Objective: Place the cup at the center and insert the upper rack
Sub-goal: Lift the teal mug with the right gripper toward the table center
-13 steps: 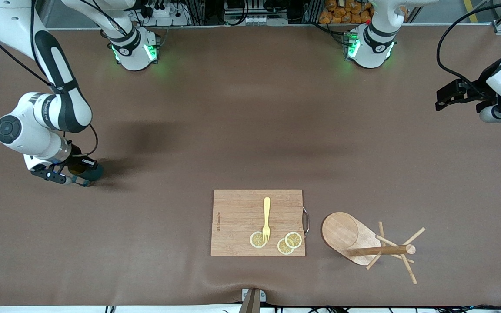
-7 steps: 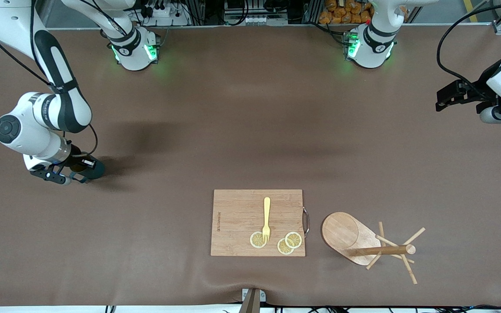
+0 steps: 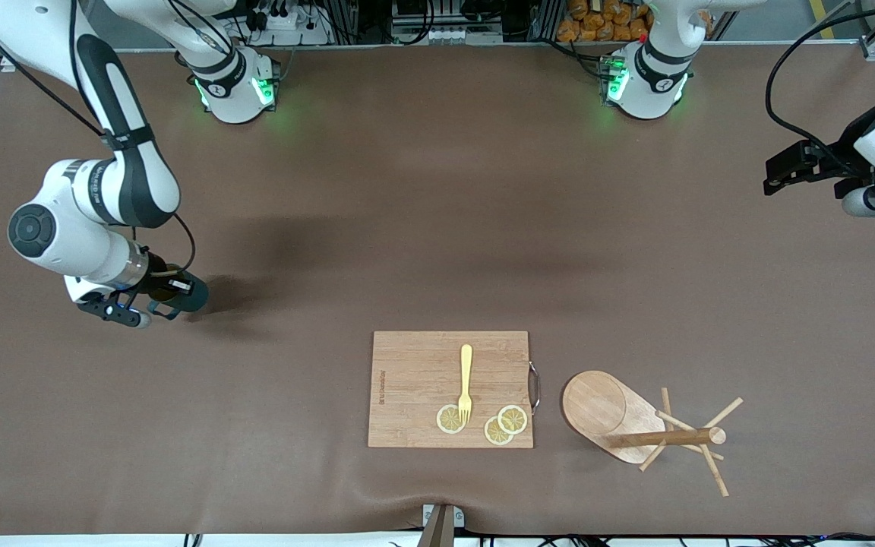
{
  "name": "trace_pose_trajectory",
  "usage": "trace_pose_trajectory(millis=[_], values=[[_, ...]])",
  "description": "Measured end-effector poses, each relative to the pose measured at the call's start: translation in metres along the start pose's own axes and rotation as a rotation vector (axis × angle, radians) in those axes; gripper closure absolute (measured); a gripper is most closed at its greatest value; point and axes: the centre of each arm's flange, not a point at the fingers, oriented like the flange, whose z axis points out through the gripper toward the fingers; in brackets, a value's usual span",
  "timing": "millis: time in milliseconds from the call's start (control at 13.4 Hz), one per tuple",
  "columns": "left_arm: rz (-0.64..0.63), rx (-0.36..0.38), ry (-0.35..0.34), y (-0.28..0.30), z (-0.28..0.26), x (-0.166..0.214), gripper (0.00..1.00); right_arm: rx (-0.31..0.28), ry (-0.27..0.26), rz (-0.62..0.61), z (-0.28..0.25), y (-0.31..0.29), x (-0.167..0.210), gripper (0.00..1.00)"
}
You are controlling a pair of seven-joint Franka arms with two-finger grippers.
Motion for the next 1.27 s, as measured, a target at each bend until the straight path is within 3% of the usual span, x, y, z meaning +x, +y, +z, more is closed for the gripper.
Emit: trace_pose_trajectory(millis=[745,1266], values=[[0.000,0.000,-0.001,0.000,0.001,0.000,0.00,0.017,0.005,0.263,-0.021,-0.161,-0.086,0.96],[0.013,-0.003,-0.011,0.006,0.007,0.005,0.00,0.089,-0.003,0.461,-0.045,-0.267,-0.162,0.96]])
